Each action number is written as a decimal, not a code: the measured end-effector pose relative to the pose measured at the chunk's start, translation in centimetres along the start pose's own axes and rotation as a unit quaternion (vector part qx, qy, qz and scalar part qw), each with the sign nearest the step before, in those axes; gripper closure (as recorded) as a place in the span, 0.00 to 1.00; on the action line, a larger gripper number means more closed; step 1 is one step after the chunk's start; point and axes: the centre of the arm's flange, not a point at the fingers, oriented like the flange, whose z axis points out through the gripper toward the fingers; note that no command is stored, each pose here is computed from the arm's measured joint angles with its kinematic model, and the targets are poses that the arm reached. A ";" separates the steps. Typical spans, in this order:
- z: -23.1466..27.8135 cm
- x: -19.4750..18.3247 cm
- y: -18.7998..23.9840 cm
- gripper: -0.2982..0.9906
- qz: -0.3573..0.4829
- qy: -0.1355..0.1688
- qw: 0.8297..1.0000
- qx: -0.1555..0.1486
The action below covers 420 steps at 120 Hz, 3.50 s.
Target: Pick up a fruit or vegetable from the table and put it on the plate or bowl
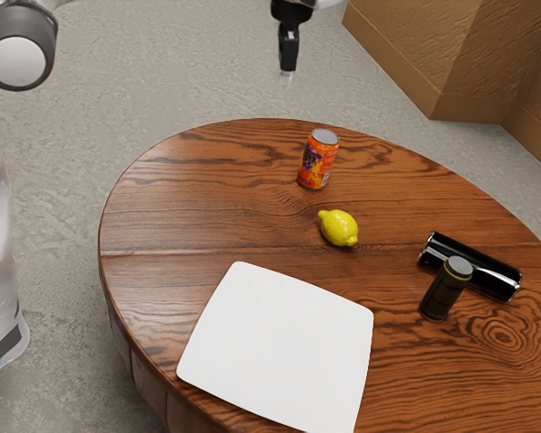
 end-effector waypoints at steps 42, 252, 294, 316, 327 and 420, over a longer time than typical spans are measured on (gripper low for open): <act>-0.3 -2.0 -3.8 0.24 -0.101 0.012 0.995 -0.009; 28.6 15.9 4.7 0.25 0.418 0.028 0.904 -0.087; 31.5 17.1 4.0 0.25 0.468 0.037 0.879 -0.084; 30.1 18.8 5.1 0.25 0.495 0.063 0.864 -0.065; 30.4 19.3 5.6 0.25 0.504 0.070 0.858 -0.063; 24.2 14.0 9.7 0.52 0.507 0.040 0.851 -0.133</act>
